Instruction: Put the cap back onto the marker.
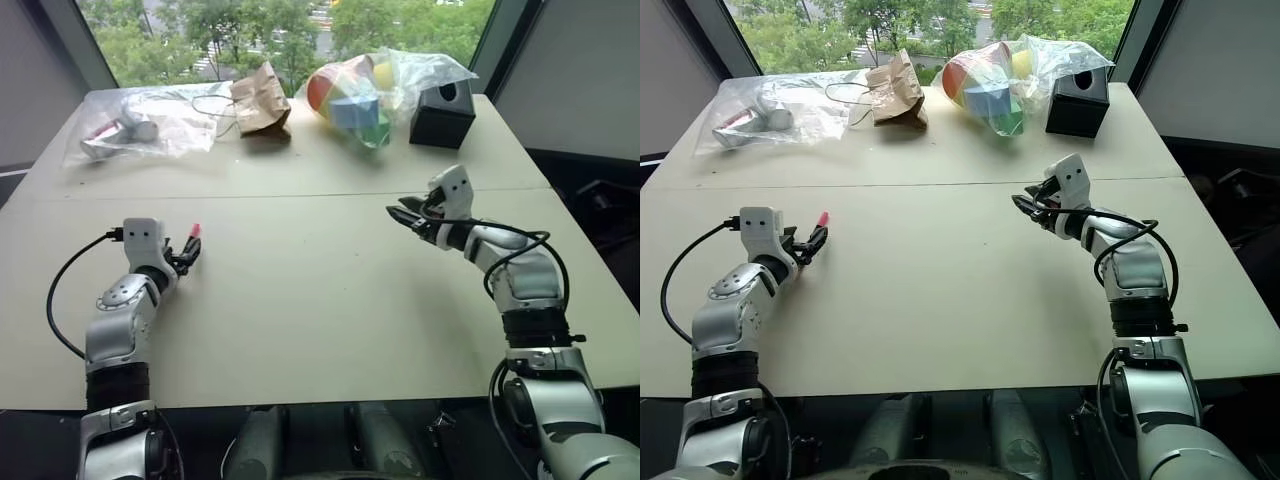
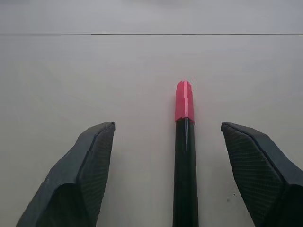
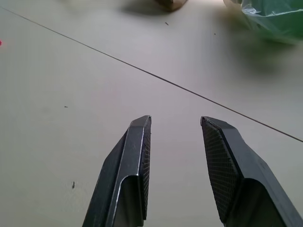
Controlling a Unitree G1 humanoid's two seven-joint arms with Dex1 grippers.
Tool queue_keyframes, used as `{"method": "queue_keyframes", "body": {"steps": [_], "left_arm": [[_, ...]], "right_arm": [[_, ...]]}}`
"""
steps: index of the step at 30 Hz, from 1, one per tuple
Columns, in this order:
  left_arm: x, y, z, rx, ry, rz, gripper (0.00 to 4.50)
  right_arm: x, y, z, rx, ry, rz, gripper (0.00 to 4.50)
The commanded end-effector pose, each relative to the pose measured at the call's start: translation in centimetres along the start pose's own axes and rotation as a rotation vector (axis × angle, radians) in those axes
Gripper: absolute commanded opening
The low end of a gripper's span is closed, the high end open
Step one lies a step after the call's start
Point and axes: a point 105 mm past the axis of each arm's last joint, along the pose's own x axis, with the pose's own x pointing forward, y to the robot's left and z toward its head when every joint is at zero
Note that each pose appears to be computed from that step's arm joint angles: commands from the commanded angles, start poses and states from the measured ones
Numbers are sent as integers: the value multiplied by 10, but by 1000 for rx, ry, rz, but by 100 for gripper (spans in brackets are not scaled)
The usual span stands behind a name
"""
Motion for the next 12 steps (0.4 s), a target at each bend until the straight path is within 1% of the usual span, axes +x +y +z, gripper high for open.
{"method": "queue_keyframes", "body": {"steps": [1,2,4,7,10,12], "left_arm": [[1,8,31,34,-108,-2,445],[0,10,37,39,-124,-10,445],[-5,11,56,55,-159,-68,445],[-17,3,78,129,-156,-227,445],[-34,-2,83,218,-93,-389,445],[-48,10,83,274,-16,-462,445]], "right_arm": [[-5,-6,13,-39,-35,-17,171],[-7,-8,13,-37,-37,-21,171],[-17,-6,19,-33,-50,7,171],[-35,13,29,-55,-58,150,171],[-56,38,32,-94,-31,299,171],[-74,59,35,-106,-3,395,171]]}}
